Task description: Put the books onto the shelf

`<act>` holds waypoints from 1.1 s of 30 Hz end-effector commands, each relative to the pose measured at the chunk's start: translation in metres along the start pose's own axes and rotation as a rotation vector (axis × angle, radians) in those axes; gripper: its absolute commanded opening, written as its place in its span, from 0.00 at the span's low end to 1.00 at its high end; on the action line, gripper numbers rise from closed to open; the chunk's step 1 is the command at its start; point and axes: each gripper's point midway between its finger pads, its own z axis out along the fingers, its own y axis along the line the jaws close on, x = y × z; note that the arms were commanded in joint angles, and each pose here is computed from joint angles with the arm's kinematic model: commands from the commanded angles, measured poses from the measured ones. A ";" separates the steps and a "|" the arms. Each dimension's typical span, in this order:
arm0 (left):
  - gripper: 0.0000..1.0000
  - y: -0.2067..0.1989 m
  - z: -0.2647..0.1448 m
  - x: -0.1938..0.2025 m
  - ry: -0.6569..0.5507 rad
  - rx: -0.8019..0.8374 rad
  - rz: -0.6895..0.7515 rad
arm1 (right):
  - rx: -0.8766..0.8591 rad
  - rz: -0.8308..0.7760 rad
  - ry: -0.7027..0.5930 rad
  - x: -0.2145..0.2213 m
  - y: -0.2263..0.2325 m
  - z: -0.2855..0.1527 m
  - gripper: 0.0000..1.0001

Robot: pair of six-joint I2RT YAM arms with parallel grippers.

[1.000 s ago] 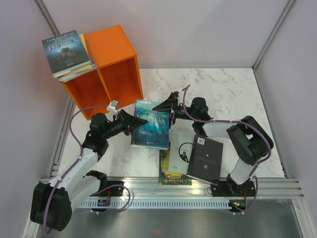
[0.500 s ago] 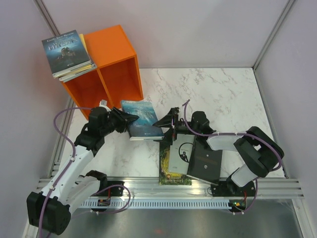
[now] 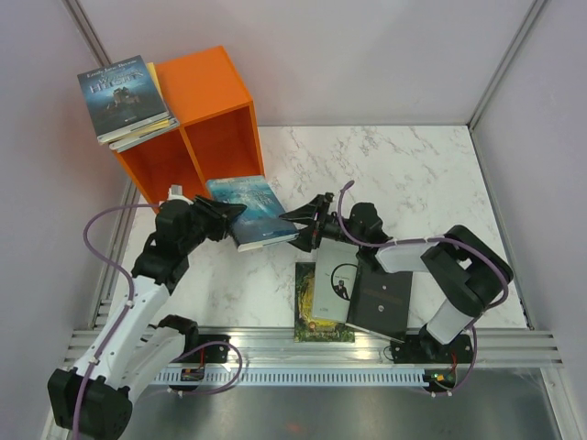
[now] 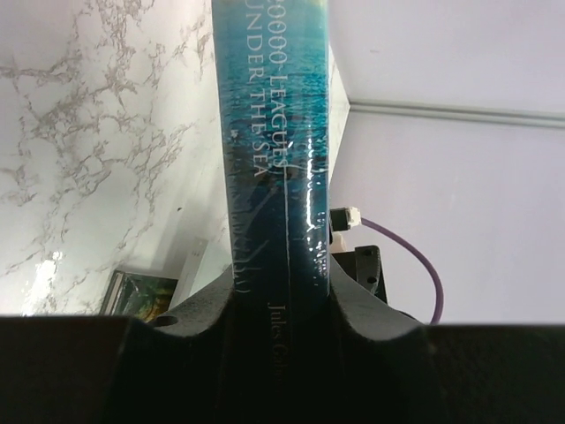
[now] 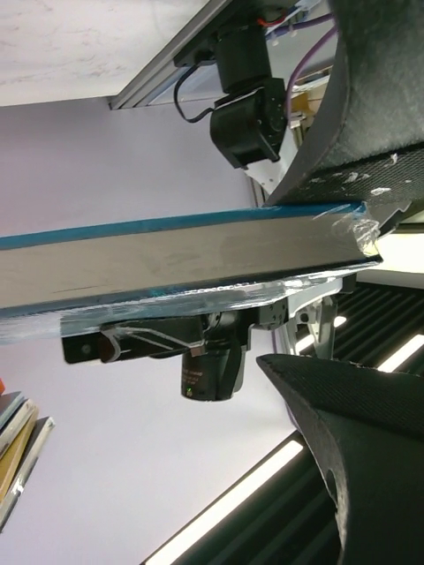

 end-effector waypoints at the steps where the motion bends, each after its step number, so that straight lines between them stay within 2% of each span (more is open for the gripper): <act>1: 0.02 0.003 -0.005 0.009 0.023 0.024 0.019 | -0.325 -0.093 -0.007 0.009 0.095 0.002 0.63; 8: 0.02 0.012 0.000 0.016 0.055 0.025 -0.003 | -0.410 -0.098 0.013 0.014 0.123 0.011 0.53; 14: 0.02 0.013 0.005 0.020 0.083 0.027 -0.005 | -0.432 -0.117 0.056 0.025 0.131 0.016 0.36; 15: 0.02 0.014 0.005 0.020 0.085 0.023 -0.005 | -0.430 -0.120 0.058 0.026 0.130 0.016 0.26; 17: 0.02 0.013 0.005 0.020 0.086 0.027 0.001 | -0.427 -0.131 0.060 0.026 0.131 0.014 0.12; 18: 0.02 0.012 0.004 0.021 0.089 0.032 0.004 | -0.411 -0.147 0.056 0.026 0.130 0.014 0.00; 22: 0.02 0.010 -0.002 0.022 0.092 0.037 0.020 | -0.361 -0.194 0.016 0.016 0.133 0.005 0.00; 25: 0.20 0.004 -0.010 0.022 0.098 0.040 0.062 | -0.338 -0.290 -0.028 0.004 0.148 -0.010 0.00; 26: 0.31 0.002 -0.012 0.022 0.100 0.039 0.097 | -0.274 -0.323 -0.043 -0.003 0.140 -0.011 0.00; 27: 0.38 -0.008 -0.017 0.019 0.095 0.058 0.121 | -0.276 -0.372 -0.048 0.000 0.156 -0.017 0.00; 28: 0.44 -0.007 -0.021 0.020 0.100 0.043 0.139 | -0.205 -0.366 -0.102 -0.019 0.153 -0.021 0.00; 30: 0.59 -0.020 -0.031 0.015 0.083 0.059 0.204 | -0.178 -0.517 -0.106 -0.016 0.177 -0.026 0.00; 32: 0.73 -0.020 -0.042 0.014 0.077 0.042 0.249 | -0.075 -0.530 -0.138 -0.029 0.177 -0.028 0.00; 33: 0.78 -0.025 -0.047 0.011 0.061 0.041 0.261 | -0.082 -0.650 -0.138 -0.024 0.200 -0.027 0.00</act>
